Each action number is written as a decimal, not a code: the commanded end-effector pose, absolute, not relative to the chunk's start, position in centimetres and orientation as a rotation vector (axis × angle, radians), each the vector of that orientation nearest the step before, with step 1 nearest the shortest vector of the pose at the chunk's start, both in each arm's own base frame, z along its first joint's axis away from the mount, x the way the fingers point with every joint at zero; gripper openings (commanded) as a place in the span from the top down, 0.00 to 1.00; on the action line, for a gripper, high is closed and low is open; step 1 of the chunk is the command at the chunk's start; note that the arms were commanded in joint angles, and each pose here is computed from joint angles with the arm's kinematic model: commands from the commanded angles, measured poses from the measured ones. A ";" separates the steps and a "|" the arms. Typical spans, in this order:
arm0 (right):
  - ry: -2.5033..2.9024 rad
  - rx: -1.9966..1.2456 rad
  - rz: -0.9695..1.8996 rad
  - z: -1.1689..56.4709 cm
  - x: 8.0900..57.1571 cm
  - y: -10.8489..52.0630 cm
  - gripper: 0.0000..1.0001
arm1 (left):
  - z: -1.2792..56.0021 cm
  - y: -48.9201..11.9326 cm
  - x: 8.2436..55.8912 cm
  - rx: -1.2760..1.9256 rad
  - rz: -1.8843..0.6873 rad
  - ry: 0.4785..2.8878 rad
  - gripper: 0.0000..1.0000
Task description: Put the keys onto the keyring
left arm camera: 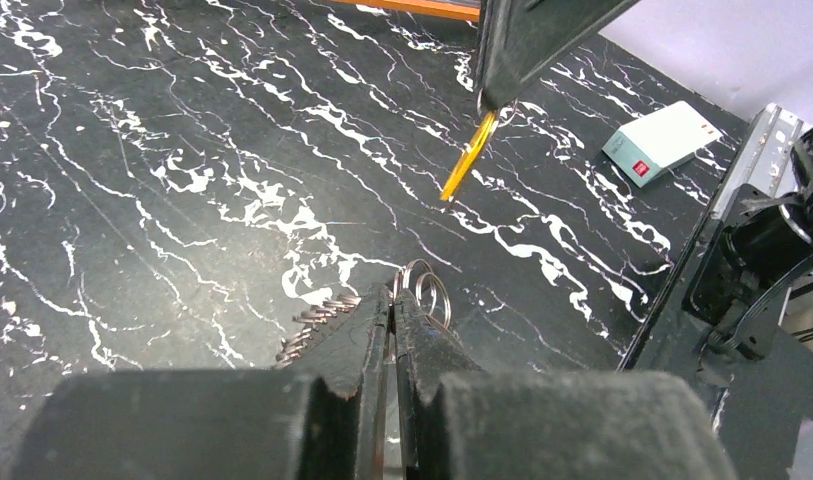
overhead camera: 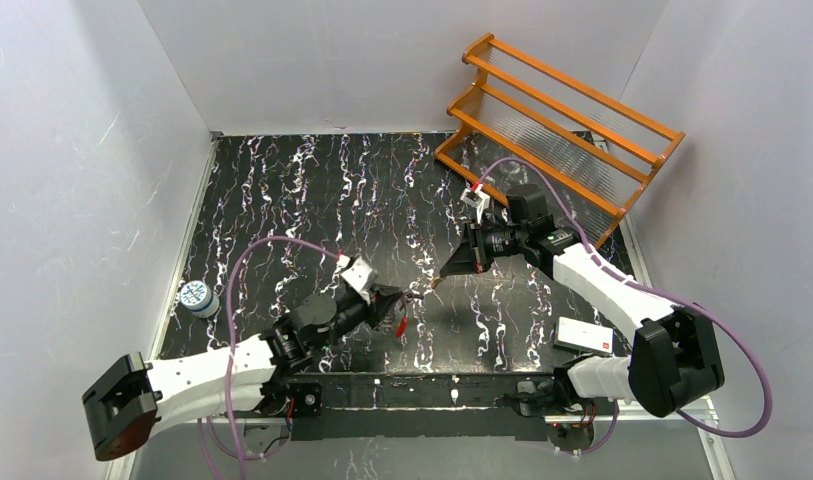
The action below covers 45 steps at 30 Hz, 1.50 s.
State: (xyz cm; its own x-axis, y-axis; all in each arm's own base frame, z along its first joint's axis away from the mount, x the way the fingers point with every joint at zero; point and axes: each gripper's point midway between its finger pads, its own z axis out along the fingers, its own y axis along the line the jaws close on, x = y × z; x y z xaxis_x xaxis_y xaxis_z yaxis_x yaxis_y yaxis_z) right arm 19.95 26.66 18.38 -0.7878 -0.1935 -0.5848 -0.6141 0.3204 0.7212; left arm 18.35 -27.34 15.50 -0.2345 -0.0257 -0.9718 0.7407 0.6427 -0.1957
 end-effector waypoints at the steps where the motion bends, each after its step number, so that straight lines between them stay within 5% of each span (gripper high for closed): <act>1: 2.096 -0.811 1.543 21.0 19.2 27.9 0.99 | 16.9 -26.0 18.3 0.560 -0.792 1.534 1.00; 15: 2.110 -0.942 1.476 20.4 19.3 31.3 0.99 | 16.5 -26.9 16.4 0.772 -0.804 1.410 1.00; 32: 2.076 -0.866 1.282 20.8 22.2 31.0 0.99 | 20.4 -22.4 20.3 1.124 -0.176 1.455 1.00; 45: 2.084 -0.922 1.382 17.4 22.4 32.8 0.99 | 14.9 -25.6 18.9 0.993 -0.463 1.518 1.00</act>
State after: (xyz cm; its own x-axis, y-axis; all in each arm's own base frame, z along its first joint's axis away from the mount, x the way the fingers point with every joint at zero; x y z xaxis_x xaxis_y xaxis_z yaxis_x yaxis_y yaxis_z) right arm 22.62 31.74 17.21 -0.6854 -0.2790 -0.6726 -0.7258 0.3352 0.6007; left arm 19.10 -23.94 12.11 0.0719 0.5105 -0.8569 0.7938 0.4909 0.3591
